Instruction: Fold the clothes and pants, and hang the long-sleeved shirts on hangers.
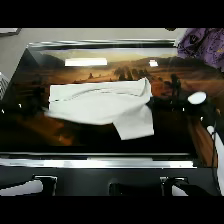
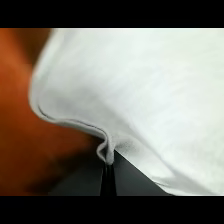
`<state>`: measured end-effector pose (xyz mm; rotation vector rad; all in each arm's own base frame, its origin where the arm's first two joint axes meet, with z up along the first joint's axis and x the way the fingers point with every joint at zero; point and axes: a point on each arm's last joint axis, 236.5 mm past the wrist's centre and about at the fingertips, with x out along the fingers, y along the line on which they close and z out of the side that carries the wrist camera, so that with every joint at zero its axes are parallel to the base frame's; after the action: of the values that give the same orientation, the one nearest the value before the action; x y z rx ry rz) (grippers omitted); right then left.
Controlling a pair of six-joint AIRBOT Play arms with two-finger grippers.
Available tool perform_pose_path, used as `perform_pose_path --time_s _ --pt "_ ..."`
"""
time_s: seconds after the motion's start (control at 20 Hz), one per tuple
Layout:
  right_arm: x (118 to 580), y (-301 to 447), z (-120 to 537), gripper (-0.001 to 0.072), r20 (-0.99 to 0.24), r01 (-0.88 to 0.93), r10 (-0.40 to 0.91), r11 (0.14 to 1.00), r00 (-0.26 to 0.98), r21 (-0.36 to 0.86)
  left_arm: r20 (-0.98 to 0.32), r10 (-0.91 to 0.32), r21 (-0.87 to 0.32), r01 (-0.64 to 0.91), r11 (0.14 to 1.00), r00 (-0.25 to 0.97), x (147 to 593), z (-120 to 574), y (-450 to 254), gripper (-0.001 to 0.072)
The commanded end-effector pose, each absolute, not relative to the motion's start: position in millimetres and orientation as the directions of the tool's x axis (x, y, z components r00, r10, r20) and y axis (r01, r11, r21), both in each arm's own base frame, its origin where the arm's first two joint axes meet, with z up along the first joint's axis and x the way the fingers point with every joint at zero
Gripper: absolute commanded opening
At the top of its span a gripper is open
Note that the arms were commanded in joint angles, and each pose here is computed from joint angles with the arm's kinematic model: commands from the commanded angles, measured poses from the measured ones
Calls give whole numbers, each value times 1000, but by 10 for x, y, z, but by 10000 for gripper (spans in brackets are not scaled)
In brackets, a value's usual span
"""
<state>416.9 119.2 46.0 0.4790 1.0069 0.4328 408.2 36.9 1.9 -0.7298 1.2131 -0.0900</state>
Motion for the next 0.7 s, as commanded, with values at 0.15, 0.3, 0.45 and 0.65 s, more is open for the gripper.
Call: perform_pose_path --time_s 0.15,0.3,0.45,0.65 --pt "4678 980 2960 30 -447 -290 364 930 817 226 -484 -158 -374 -40 927 861 4856 3190 392 13" --pt "4130 954 4233 30 -233 -344 366 930 901 132 -247 -28 -295 -48 954 969 4257 4391 464 12" --pt "3274 924 5049 30 -43 -365 371 925 928 103 -159 104 -219 -138 966 982 3463 4757 553 13" --pt "2392 920 5322 30 27 -383 385 906 923 178 -140 270 -152 -290 945 953 2568 4794 723 13"
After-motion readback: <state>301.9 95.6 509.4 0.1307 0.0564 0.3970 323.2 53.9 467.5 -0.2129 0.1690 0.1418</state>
